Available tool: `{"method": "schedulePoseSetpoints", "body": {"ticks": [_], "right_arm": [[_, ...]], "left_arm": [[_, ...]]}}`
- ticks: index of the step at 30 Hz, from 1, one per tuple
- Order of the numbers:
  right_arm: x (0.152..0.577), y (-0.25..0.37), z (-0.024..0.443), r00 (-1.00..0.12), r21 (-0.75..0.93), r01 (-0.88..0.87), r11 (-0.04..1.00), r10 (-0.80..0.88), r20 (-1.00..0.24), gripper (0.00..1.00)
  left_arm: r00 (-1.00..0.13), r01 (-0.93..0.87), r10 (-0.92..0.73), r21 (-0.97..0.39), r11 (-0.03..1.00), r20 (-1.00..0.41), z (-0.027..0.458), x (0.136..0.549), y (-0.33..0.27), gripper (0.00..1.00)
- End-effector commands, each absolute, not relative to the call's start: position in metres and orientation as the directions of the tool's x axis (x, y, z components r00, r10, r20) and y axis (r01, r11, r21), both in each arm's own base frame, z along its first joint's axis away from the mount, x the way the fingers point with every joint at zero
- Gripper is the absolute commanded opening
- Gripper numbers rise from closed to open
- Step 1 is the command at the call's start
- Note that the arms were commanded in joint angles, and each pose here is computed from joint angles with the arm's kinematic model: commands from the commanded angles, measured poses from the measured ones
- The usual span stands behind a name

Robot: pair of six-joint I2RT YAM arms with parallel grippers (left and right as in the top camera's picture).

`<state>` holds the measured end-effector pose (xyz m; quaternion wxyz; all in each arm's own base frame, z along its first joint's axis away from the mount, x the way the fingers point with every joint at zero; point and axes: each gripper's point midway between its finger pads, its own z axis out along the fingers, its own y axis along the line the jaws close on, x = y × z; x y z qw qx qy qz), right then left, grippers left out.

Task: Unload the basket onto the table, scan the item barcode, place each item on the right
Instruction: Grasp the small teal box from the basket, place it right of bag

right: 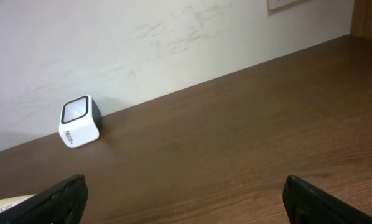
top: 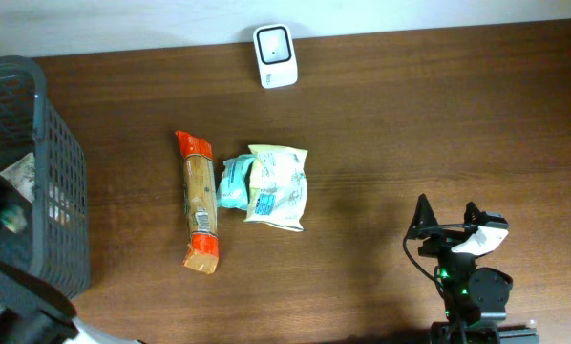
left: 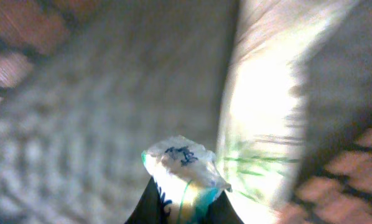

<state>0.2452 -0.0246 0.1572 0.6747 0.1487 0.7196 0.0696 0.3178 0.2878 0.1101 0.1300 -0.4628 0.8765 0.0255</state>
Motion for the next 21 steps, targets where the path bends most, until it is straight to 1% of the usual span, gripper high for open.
{"method": "schedulePoseSetpoints", "body": {"ticks": [1,2,3,4,5,6,7,8,10,11,12,13,15,17,19,20,21], "right_arm": [[0.245,-0.025,0.154,-0.051,0.297,0.125,0.947,0.306,-0.951,0.98],[0.245,-0.025,0.154,-0.051,0.297,0.125,0.947,0.306,-0.951,0.99],[0.245,-0.025,0.154,-0.051,0.297,0.125,0.947,0.306,-0.951,0.98],[0.245,-0.025,0.154,-0.051,0.297,0.125,0.947,0.306,-0.951,0.98],[0.245,-0.025,0.154,-0.051,0.297,0.125,0.947,0.306,-0.951,0.98],[0.245,-0.025,0.154,-0.051,0.297,0.125,0.947,0.306,-0.951,0.98],[0.245,-0.025,0.154,-0.051,0.297,0.125,0.947,0.306,-0.951,0.99],[0.245,-0.025,0.154,-0.051,0.297,0.125,0.947,0.306,-0.951,0.99],[0.245,-0.025,0.154,-0.051,0.297,0.125,0.947,0.306,-0.951,0.99],[0.245,-0.025,0.154,-0.051,0.297,0.125,0.947,0.306,-0.951,0.98],[0.245,-0.025,0.154,-0.051,0.297,0.125,0.947,0.306,-0.951,0.99],[0.245,-0.025,0.154,-0.051,0.297,0.125,0.947,0.306,-0.951,0.98],[0.245,-0.025,0.154,-0.051,0.297,0.125,0.947,0.306,-0.951,0.99],[0.245,-0.025,0.154,-0.051,0.297,0.125,0.947,0.306,-0.951,0.99],[0.245,-0.025,0.154,-0.051,0.297,0.125,0.947,0.306,-0.951,0.99],[0.245,-0.025,0.154,-0.051,0.297,0.125,0.947,0.306,-0.951,0.99],[0.245,-0.025,0.154,-0.051,0.297,0.125,0.947,0.306,-0.951,0.99]], "left_arm": [[-0.425,-0.653,-0.652,-0.286,0.701,-0.628,0.313,0.341,0.246,0.0],[-0.418,-0.602,-0.612,-0.299,0.74,-0.671,0.338,0.342,0.223,0.0],[-0.438,-0.553,-0.576,-0.298,0.778,-0.69,0.351,0.344,0.196,0.0],[-0.476,-0.506,-0.55,-0.298,0.809,-0.686,0.354,0.348,0.17,0.0],[-0.567,-0.419,-0.504,-0.298,0.858,-0.652,0.345,0.358,0.123,0.0],[-0.629,-0.372,-0.48,-0.306,0.876,-0.612,0.331,0.369,0.089,0.0],[-0.662,-0.352,-0.468,-0.308,0.884,-0.585,0.32,0.375,0.069,0.0],[-0.727,-0.296,-0.427,-0.315,0.902,-0.537,0.293,0.391,0.025,0.0],[-0.804,-0.183,-0.333,-0.327,0.927,-0.493,0.254,0.412,-0.043,0.0],[-0.847,-0.075,-0.232,-0.324,0.943,-0.478,0.223,0.427,-0.098,0.0],[-0.865,-0.02,-0.177,-0.322,0.947,-0.468,0.205,0.434,-0.127,0.0],[-0.89,0.059,-0.097,-0.323,0.945,-0.445,0.171,0.44,-0.179,0.0],[-0.91,0.159,0.015,-0.315,0.936,-0.415,0.119,0.438,-0.242,0.0],[-0.923,0.218,0.094,-0.304,0.928,-0.374,0.076,0.426,-0.282,0.0],[-0.934,0.242,0.139,-0.297,0.924,-0.329,0.053,0.406,-0.306,0.0],[-0.933,0.261,0.162,-0.294,0.919,-0.322,0.05,0.399,-0.315,0.01],[-0.928,0.279,0.18,-0.29,0.916,-0.325,0.05,0.393,-0.322,0.08]]}}
